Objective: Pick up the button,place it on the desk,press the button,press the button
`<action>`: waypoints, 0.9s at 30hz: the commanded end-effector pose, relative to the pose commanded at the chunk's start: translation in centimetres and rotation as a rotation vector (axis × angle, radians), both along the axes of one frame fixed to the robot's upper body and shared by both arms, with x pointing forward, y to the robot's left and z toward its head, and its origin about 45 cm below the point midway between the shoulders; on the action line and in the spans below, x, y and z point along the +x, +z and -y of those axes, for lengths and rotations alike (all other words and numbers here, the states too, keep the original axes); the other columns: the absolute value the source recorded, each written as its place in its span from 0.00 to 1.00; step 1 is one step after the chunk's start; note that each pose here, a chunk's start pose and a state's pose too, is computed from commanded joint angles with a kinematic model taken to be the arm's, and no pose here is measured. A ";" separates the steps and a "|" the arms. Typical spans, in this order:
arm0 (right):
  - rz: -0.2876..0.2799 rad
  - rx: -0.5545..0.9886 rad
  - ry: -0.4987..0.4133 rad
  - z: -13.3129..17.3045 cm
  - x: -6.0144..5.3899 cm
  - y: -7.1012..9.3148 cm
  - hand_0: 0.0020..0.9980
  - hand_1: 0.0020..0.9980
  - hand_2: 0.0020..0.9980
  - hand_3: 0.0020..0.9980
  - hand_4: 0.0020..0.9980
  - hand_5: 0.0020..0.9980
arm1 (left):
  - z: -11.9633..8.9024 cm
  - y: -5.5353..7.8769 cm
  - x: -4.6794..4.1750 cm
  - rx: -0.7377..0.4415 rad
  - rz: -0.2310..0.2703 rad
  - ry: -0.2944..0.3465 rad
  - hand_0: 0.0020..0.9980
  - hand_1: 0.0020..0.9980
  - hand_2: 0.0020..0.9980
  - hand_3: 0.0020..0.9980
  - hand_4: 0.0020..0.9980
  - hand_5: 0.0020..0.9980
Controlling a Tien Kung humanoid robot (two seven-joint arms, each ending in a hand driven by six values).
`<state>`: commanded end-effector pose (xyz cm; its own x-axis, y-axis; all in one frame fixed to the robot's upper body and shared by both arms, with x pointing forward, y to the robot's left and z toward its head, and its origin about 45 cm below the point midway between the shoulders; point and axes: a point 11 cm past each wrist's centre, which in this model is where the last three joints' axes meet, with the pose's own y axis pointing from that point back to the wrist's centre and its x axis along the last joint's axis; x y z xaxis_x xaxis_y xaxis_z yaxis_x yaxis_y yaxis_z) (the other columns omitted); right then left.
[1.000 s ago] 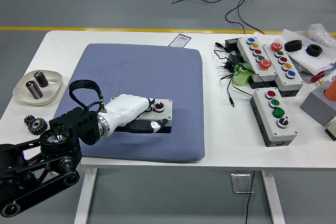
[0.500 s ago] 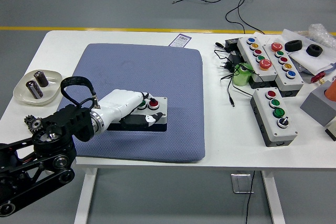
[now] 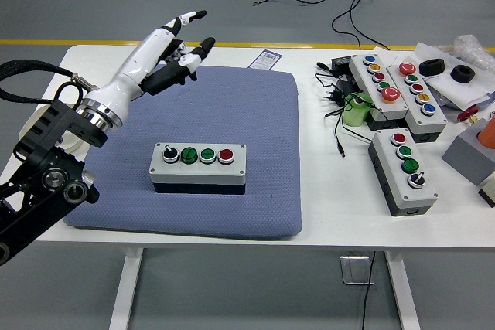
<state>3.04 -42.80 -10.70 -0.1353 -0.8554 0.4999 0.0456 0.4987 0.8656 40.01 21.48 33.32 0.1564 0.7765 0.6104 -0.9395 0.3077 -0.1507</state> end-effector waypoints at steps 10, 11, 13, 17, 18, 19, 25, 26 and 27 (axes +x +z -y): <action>0.000 0.000 0.001 0.0 0.1 0.0 0.59 0.68 0.71 0.63 0.34 0.15 | -7.6 -2.9 3.32 -0.372 -0.162 0.150 0.93 0.97 1.00 1.00 0.65 1.00; -0.001 0.000 0.001 0.0 0.1 0.0 0.59 0.68 0.71 0.63 0.34 0.15 | -7.9 -3.4 3.43 -0.405 -0.189 0.157 0.93 0.97 1.00 1.00 0.65 1.00; 0.000 0.001 -0.001 0.0 0.1 0.0 0.59 0.68 0.71 0.63 0.34 0.15 | -8.2 -4.5 3.62 -0.471 -0.251 0.159 0.93 0.97 1.00 1.00 0.65 1.00; -0.002 0.002 -0.001 -0.1 0.1 0.0 0.59 0.68 0.71 0.63 0.34 0.15 | -8.3 -6.1 3.56 -0.551 -0.332 0.157 0.94 0.98 1.00 1.00 0.65 1.00; -0.002 0.003 -0.001 -0.1 0.1 0.0 0.59 0.68 0.71 0.63 0.34 0.15 | -8.1 -6.3 3.51 -0.543 -0.337 0.153 0.94 0.98 1.00 1.00 0.65 1.00; -0.002 0.003 -0.001 -0.1 0.1 0.0 0.59 0.68 0.71 0.63 0.34 0.15 | -8.0 -6.4 3.47 -0.540 -0.340 0.149 0.94 0.98 1.00 1.00 0.65 1.00; -0.003 0.002 -0.002 -0.1 0.0 0.0 0.59 0.68 0.71 0.63 0.34 0.15 | -7.4 -6.3 3.46 -0.524 -0.341 0.126 0.94 0.98 1.00 1.00 0.65 1.00; -0.003 0.002 -0.002 -0.1 0.0 0.0 0.59 0.68 0.71 0.63 0.34 0.15 | -7.4 -6.2 3.46 -0.525 -0.338 0.123 0.94 0.98 1.00 1.00 0.65 1.00; -0.003 0.002 -0.003 -0.1 0.0 0.0 0.59 0.68 0.71 0.63 0.34 0.15 | -7.3 -6.1 3.46 -0.525 -0.335 0.120 0.94 0.98 1.00 1.00 0.65 1.00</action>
